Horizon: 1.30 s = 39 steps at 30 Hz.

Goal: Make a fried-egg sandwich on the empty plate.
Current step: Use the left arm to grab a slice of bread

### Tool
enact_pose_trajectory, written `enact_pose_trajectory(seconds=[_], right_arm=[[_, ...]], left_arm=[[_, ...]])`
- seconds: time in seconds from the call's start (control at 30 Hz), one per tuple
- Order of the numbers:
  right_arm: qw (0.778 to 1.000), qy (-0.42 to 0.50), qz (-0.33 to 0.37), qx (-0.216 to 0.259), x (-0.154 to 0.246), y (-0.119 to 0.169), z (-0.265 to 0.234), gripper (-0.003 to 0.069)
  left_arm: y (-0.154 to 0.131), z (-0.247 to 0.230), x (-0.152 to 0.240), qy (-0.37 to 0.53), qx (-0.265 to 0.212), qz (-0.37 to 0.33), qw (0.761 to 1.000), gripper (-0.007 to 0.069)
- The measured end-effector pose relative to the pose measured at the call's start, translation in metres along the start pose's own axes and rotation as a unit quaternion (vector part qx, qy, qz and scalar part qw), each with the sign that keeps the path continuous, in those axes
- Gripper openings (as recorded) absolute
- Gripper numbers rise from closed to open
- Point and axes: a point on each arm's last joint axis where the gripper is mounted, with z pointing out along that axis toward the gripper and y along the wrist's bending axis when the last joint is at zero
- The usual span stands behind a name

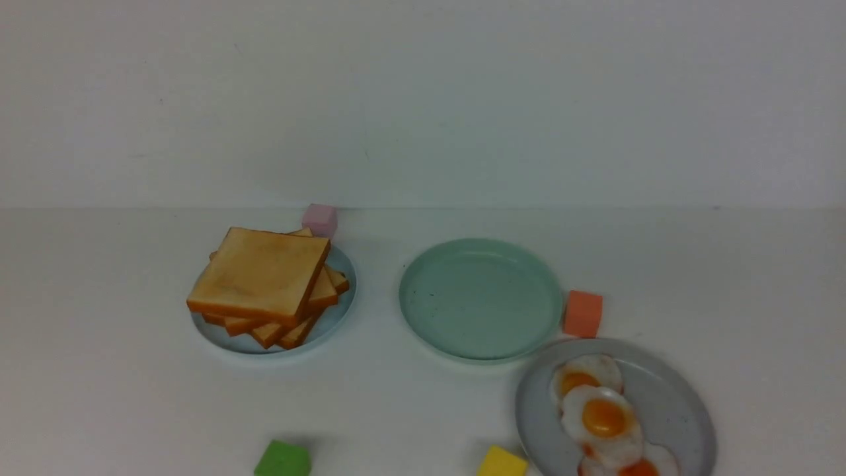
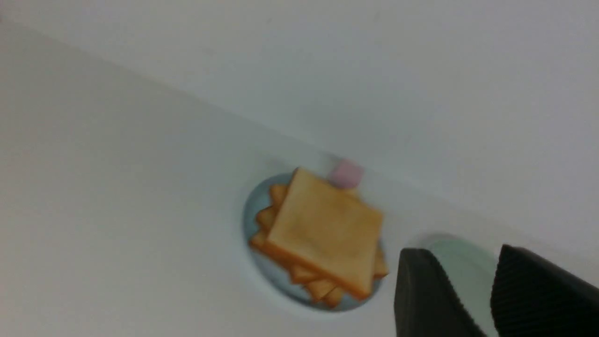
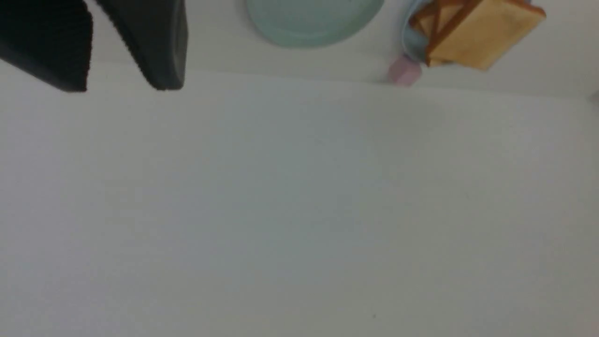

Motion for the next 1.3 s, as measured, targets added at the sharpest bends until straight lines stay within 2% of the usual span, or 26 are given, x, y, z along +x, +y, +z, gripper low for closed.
enact_pose_trajectory(seconds=[0.2, 0.37, 0.47, 0.57, 0.7, 0.8, 1.0, 1.07, 1.3], right_arm=[[0.999, 0.039, 0.024, -0.012, 0.02, -0.003, 0.014, 0.0241], [0.995, 0.089, 0.048, -0.011, 0.043, -0.008, 0.029, 0.0241], [0.986, 0.146, 0.071, -0.032, 0.056, -0.007, 0.04, 0.0241], [0.976, 0.183, 0.104, -0.058, 0.064, -0.004, 0.05, 0.0241], [0.961, 0.222, 0.135, -0.093, 0.071, 0.003, 0.058, 0.0241], [0.943, 0.272, 0.141, -0.128, 0.08, 0.01, 0.063, 0.0241], [0.934, 0.301, 0.114, -0.159, 0.085, 0.013, 0.067, 0.0241], [0.933, 0.299, 0.115, -0.162, 0.085, 0.014, 0.068, 0.0241], [0.935, 0.295, 0.113, -0.164, 0.084, 0.014, 0.068, 0.0241]], left_arm=[[0.005, 0.052, 0.011, 0.079, -0.052, -0.014, 0.995, 0.0238], [0.009, 0.101, 0.025, 0.151, -0.093, -0.054, 0.983, 0.0238], [0.006, 0.134, 0.028, 0.205, -0.115, -0.071, 0.969, 0.0242], [-0.001, 0.165, 0.021, 0.246, -0.125, -0.049, 0.96, 0.026], [-0.004, 0.199, 0.008, 0.275, -0.121, -0.014, 0.954, 0.0292], [0.009, 0.232, -0.004, 0.315, -0.098, -0.001, 0.944, 0.0325], [0.045, 0.269, 0.007, 0.403, 0.016, 0.043, 0.914, 0.0372], [0.053, 0.277, 0.013, 0.412, 0.026, 0.056, 0.909, 0.0379], [0.073, 0.308, 0.038, 0.424, 0.009, 0.03, 0.905, 0.0382]])
